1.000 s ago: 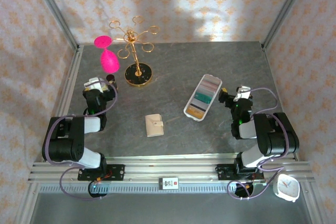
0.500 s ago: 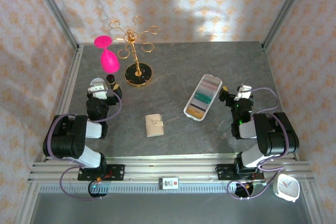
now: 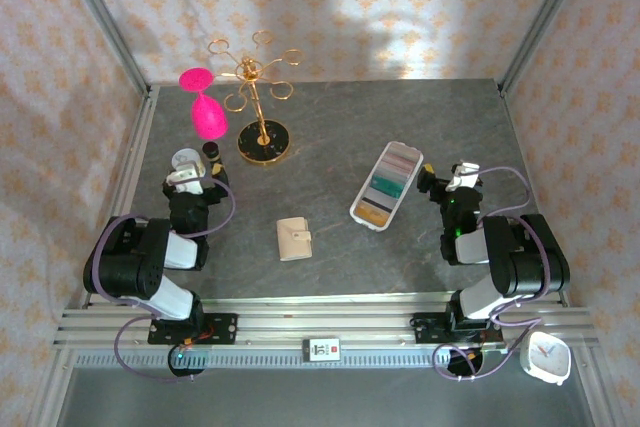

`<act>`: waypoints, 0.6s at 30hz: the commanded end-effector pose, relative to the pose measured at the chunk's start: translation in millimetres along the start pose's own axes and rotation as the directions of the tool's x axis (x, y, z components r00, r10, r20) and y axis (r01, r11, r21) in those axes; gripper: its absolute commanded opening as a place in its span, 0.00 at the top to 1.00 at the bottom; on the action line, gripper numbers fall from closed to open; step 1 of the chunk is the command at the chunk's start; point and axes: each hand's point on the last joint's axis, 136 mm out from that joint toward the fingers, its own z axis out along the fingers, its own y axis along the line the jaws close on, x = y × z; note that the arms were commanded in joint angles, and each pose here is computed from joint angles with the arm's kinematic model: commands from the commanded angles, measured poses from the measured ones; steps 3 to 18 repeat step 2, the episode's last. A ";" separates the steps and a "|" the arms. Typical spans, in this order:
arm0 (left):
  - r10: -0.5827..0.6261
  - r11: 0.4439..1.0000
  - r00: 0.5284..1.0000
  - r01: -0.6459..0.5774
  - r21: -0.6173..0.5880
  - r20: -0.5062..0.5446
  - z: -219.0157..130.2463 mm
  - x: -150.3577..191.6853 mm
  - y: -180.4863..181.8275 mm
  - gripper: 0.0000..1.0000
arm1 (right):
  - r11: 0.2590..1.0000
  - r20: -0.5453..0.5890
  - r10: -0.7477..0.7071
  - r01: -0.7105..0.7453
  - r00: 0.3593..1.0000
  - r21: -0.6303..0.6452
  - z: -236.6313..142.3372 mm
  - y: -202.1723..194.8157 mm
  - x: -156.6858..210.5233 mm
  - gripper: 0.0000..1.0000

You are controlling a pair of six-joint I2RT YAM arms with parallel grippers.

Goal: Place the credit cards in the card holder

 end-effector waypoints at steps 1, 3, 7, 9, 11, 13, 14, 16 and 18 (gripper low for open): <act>-0.001 1.000 0.999 0.001 -0.012 0.049 4.6 -14.8 -1.0 0.01 | 1.000 0.053 0.015 -0.017 0.998 0.023 1.2 -4.4 -15.3 0.00; 0.001 1.000 0.999 0.000 -0.010 0.048 4.7 -14.6 -1.5 0.01 | 1.000 0.053 0.016 -0.018 0.998 0.023 1.6 -4.3 -15.3 0.00; 0.001 1.000 0.999 0.000 -0.010 0.048 4.7 -14.6 -1.5 0.01 | 1.000 0.053 0.016 -0.018 0.998 0.023 1.6 -4.3 -15.3 0.00; 0.001 1.000 0.999 0.000 -0.010 0.048 4.7 -14.6 -1.5 0.01 | 1.000 0.053 0.016 -0.018 0.998 0.023 1.6 -4.3 -15.3 0.00; 0.001 1.000 0.999 0.000 -0.010 0.048 4.7 -14.6 -1.5 0.01 | 1.000 0.053 0.016 -0.018 0.998 0.023 1.6 -4.3 -15.3 0.00; 0.001 1.000 0.999 0.000 -0.010 0.048 4.7 -14.6 -1.5 0.01 | 1.000 0.053 0.016 -0.018 0.998 0.023 1.6 -4.3 -15.3 0.00; 0.001 1.000 0.999 0.000 -0.010 0.048 4.7 -14.6 -1.5 0.01 | 1.000 0.053 0.016 -0.018 0.998 0.023 1.6 -4.3 -15.3 0.00; 0.001 1.000 0.999 0.000 -0.010 0.048 4.7 -14.6 -1.5 0.01 | 1.000 0.053 0.016 -0.018 0.998 0.023 1.6 -4.3 -15.3 0.00; 0.001 1.000 0.999 0.000 -0.010 0.048 4.7 -14.6 -1.5 0.01 | 1.000 0.053 0.016 -0.018 0.998 0.023 1.6 -4.3 -15.3 0.00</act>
